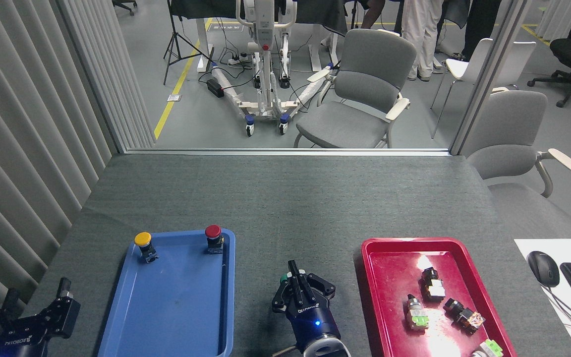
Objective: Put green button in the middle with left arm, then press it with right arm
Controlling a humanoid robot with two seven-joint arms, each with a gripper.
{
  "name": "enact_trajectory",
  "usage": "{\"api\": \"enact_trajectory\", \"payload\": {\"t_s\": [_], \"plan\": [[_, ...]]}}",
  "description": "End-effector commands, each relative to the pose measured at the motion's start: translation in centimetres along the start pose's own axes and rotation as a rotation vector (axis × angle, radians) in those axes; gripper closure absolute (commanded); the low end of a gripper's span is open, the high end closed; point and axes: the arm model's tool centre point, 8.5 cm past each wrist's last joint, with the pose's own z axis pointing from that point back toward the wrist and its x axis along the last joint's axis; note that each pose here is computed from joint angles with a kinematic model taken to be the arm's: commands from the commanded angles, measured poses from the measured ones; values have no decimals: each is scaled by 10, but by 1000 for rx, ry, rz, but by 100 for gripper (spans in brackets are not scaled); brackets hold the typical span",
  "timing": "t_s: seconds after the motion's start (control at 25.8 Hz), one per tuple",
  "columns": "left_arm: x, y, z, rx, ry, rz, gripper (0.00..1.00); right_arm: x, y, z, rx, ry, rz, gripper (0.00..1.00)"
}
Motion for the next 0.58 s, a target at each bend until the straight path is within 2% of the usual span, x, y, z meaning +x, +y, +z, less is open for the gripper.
{"api": "enact_trajectory", "payload": {"t_s": [0.0,0.23,0.35,0.54], "plan": [[10,9,1,2,-8,36,0,4,5,-3,20,-15,3,95],[31,5,36,16,-89,119,0,3,13,-1,42,-13,2,95],[44,-6,52,-6,-139,167,0,4,21,1,67,-15,5,95],[50,-20,70,-46,-121,196,1,4,23,1,73,-14,5,95]]}}
